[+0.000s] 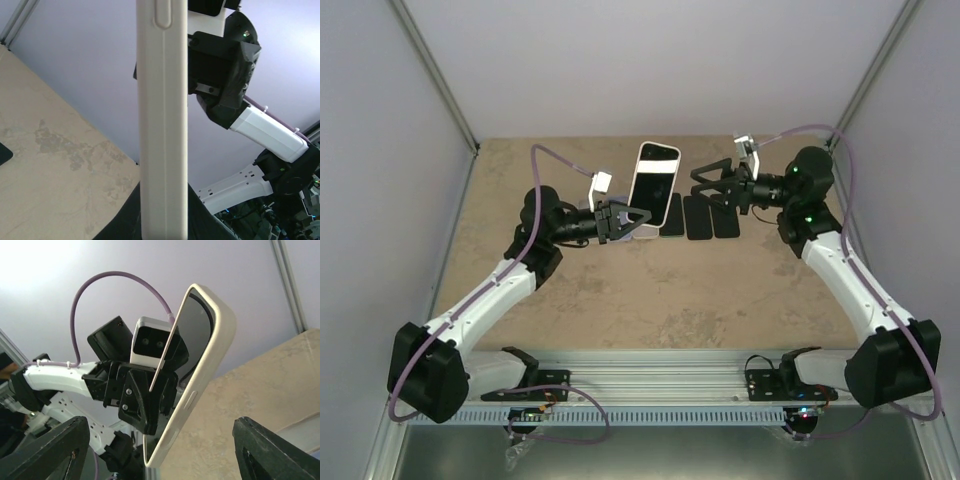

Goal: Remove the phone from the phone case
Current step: Pick up the phone at the center of the board, then remove the phone case from the phone.

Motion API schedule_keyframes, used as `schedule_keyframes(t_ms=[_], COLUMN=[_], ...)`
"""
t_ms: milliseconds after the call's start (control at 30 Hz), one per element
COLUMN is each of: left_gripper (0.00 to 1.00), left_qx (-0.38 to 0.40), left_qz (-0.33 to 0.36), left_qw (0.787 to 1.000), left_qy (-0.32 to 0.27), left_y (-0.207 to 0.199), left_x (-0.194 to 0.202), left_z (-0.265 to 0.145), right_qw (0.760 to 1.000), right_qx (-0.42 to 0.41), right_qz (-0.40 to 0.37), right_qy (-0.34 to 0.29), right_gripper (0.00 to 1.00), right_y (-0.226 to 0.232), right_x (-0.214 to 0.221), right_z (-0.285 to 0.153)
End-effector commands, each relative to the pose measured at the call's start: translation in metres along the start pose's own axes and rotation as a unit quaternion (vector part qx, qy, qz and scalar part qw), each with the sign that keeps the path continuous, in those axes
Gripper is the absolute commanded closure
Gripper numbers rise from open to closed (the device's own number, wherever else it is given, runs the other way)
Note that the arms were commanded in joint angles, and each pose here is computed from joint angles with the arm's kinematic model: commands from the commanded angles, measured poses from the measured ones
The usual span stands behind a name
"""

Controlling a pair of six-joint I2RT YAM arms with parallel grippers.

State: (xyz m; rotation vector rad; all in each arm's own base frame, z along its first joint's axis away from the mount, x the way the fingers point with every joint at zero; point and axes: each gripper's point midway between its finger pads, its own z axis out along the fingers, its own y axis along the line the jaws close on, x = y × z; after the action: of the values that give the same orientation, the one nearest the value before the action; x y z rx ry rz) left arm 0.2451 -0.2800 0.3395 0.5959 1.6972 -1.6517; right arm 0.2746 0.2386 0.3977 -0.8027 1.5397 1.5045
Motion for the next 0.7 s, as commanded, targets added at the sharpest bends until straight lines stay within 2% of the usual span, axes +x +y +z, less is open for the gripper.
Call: schedule_keyframes(t_ms=[0, 267, 600, 667], left_gripper=[1.0, 1.0, 1.0, 1.0], left_qx=[0.032, 0.024, 0.026, 0.027], left_qz=[0.051, 0.047, 0.042, 0.042], left_qw=[0.998, 0.998, 0.998, 0.998], left_qy=[-0.037, -0.038, -0.039, -0.039], left_y=[-0.021, -0.013, -0.012, -0.012], left_x=[-0.017, -0.01, -0.008, -0.007], left_z=[-0.005, -0.006, -0.006, -0.006], right_qw=[1.0, 0.994, 0.992, 0.992], right_qx=[-0.013, -0.039, -0.058, -0.058], right_qz=[0.021, 0.102, 0.113, 0.112], right_qy=[-0.014, -0.023, -0.008, -0.006], right_gripper=[0.21, 0.3, 0.4, 0.44], right_y=[-0.002, -0.009, -0.008, -0.008], right_x=[-0.01, -0.004, 0.004, 0.004], right_z=[0.012, 0.029, 0.049, 0.051])
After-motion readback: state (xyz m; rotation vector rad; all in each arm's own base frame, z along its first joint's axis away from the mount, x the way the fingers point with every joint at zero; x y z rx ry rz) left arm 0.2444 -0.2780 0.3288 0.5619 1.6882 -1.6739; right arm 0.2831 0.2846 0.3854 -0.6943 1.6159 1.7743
